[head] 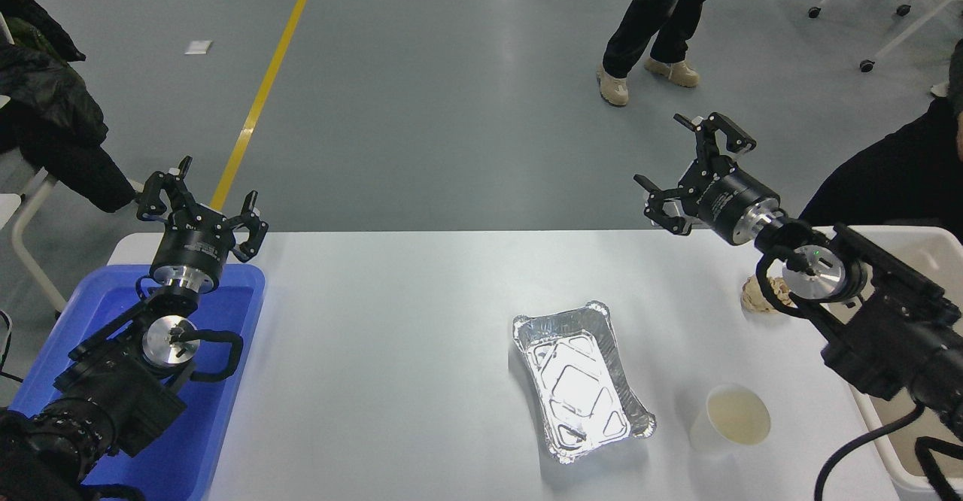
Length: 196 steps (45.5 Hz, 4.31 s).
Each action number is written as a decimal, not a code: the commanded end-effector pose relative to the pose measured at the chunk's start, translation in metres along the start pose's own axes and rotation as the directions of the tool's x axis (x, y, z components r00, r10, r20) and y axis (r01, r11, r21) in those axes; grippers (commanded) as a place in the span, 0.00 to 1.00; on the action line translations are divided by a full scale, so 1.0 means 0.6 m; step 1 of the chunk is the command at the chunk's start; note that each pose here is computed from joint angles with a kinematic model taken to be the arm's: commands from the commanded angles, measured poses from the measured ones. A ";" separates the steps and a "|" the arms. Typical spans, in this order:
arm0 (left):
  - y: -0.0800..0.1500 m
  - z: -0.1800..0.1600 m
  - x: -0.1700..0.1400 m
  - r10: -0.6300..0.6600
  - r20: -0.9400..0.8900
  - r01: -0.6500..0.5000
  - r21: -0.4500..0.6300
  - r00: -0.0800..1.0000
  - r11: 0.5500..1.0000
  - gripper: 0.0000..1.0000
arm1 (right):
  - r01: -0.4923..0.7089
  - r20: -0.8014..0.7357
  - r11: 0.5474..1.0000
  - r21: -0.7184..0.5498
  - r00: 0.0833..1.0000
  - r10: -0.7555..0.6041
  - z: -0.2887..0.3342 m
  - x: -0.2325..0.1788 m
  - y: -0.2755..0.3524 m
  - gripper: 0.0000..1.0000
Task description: Pick up paper cup place in dustbin
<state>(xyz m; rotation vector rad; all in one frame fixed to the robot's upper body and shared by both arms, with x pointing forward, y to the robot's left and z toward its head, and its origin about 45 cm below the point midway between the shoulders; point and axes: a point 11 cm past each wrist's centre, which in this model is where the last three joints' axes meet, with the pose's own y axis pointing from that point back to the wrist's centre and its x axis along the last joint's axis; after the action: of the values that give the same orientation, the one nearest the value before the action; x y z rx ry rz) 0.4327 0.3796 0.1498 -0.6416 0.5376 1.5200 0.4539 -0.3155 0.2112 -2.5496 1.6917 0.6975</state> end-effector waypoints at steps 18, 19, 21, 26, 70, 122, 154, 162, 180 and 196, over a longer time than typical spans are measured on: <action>0.000 0.001 0.000 0.000 0.001 0.000 0.000 1.000 1.000 0.99 | -0.176 -0.703 0.919 -0.352 0.698 -0.135 -0.145 0.040 0.108 1.00; 0.000 -0.001 0.000 0.000 0.000 0.000 0.001 1.000 1.000 0.99 | -0.188 -0.713 0.911 -0.368 0.686 -0.146 -0.146 0.042 0.114 1.00; 0.000 0.001 0.000 0.000 0.001 0.000 0.000 1.000 1.000 0.99 | -0.207 -0.729 0.891 -0.404 0.661 -0.177 -0.146 0.045 0.128 1.00; 0.000 0.001 0.000 0.000 0.001 0.000 0.000 1.000 1.000 0.99 | -0.275 -0.784 0.821 -0.500 0.547 -0.294 -0.154 0.041 0.165 1.00; 0.000 -0.001 0.000 0.001 0.000 -0.001 0.001 1.000 1.000 0.99 | -0.322 -0.448 0.387 -0.864 0.141 -0.883 -0.126 -0.161 0.283 1.00; 0.000 -0.001 0.000 0.001 0.001 -0.001 0.000 1.000 1.000 0.99 | -0.241 -0.380 0.331 -0.912 0.198 -0.904 0.067 -0.090 0.238 1.00; 0.000 -0.001 0.000 0.001 0.001 -0.001 0.000 1.000 1.000 0.99 | -0.306 -0.362 0.304 -0.902 0.153 -0.920 0.161 0.002 0.241 1.00; 0.000 -0.001 0.000 0.001 0.001 -0.001 0.000 1.000 1.000 0.99 | -0.312 -0.359 0.305 -0.900 0.136 -0.923 0.164 0.008 0.245 1.00; 0.000 0.001 0.001 0.001 0.002 -0.001 0.000 1.000 1.000 0.99 | -0.315 -0.363 0.301 -0.900 0.159 -0.918 0.198 0.032 0.257 0.98; 0.000 0.000 0.000 0.001 0.000 -0.001 -0.001 1.000 1.000 0.99 | -0.292 -0.371 0.315 -0.903 0.160 -0.915 0.214 0.025 0.250 0.43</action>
<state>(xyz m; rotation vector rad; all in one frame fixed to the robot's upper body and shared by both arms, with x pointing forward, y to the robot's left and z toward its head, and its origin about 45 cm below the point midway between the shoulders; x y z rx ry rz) 0.4328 0.3795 0.1497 -0.6408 0.5372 1.5212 0.2843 -0.3640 0.1329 -4.5988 -0.2243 -0.4702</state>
